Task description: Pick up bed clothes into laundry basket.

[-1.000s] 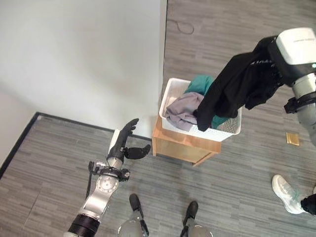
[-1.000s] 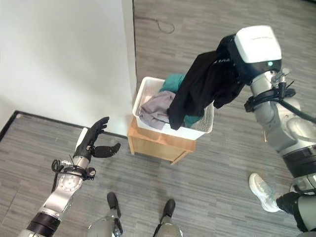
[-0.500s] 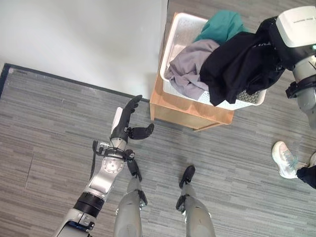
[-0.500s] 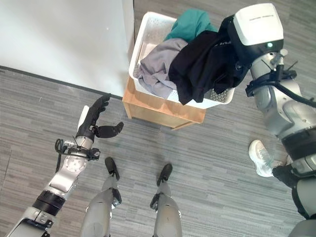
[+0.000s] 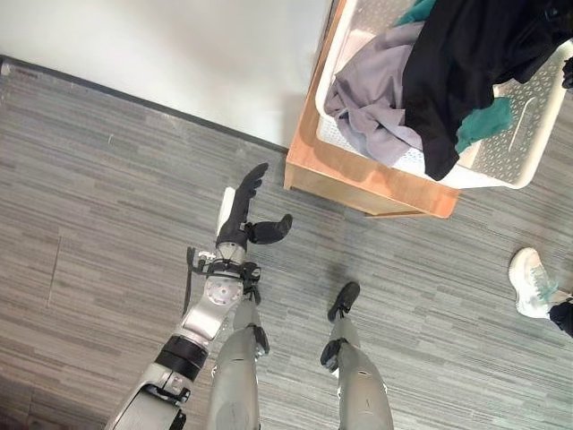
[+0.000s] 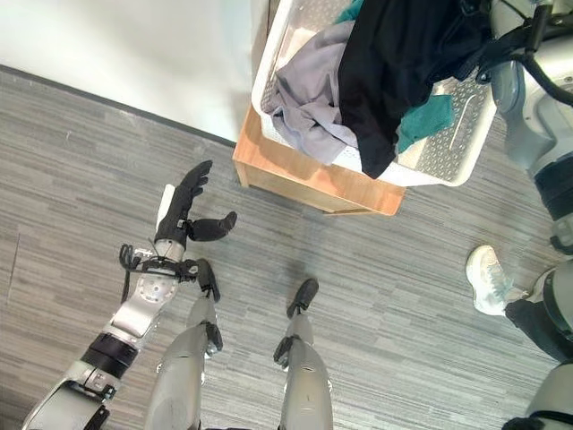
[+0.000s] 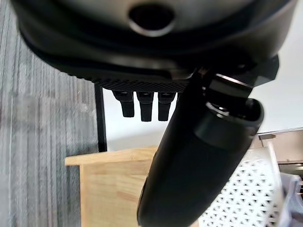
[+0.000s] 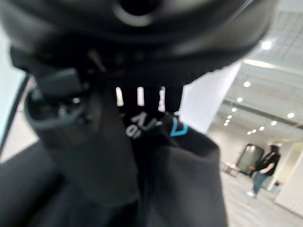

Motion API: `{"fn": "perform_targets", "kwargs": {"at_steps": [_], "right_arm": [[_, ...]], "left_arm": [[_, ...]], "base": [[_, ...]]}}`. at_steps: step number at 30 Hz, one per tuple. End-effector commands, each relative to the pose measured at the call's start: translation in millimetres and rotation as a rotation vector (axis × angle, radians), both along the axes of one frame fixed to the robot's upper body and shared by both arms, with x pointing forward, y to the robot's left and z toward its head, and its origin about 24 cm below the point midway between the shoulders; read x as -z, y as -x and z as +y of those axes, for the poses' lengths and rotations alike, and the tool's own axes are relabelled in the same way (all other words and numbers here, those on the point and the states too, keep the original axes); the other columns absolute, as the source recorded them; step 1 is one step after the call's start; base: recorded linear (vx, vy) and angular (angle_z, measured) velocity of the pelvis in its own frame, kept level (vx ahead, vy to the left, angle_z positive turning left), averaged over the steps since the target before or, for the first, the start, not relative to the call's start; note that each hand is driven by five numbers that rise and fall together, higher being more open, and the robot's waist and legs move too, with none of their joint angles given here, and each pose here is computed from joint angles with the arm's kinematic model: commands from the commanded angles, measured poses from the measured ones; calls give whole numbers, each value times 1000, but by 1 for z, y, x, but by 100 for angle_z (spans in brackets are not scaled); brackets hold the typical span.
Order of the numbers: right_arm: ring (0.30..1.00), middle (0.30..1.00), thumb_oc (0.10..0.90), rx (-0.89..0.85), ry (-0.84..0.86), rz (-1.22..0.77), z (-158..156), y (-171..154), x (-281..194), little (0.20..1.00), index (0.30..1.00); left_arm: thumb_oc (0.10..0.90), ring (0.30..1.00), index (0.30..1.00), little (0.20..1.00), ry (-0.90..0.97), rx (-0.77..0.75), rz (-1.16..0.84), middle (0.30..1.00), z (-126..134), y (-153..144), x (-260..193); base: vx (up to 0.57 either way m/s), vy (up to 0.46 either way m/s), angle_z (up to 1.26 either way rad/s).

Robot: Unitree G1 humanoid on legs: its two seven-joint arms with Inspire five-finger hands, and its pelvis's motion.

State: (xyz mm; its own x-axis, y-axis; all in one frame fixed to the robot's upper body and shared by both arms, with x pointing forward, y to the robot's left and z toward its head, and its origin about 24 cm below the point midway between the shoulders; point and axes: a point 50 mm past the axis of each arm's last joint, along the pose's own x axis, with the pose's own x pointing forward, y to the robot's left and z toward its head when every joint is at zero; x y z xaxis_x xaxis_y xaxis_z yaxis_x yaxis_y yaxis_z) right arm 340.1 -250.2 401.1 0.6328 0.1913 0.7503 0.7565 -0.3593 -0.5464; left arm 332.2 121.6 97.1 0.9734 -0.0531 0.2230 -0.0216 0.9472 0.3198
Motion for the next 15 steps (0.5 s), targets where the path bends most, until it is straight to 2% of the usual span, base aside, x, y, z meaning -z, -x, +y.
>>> {"fn": "perform_targets", "kwargs": {"at_steps": [1,12,15], "right_arm": [[900,900,800,-52,-91,-370,-7,55,-74,900,900],[900,900,800,-289,-187,-405,6,57,-23,900,900],[900,900,800,-411,-288,-425,8,63,6,900,900]], "left_arm": [[800,900,900,900,36,97,-248,900,-18,5,-48],[800,900,900,900,52,53,-250,900,-14,4,-49],[800,900,900,900,61,17,-252,900,-8,4,-49]], "base": [[-8,-6,5],[-4,1,2],[-1,-1,-1]]}}
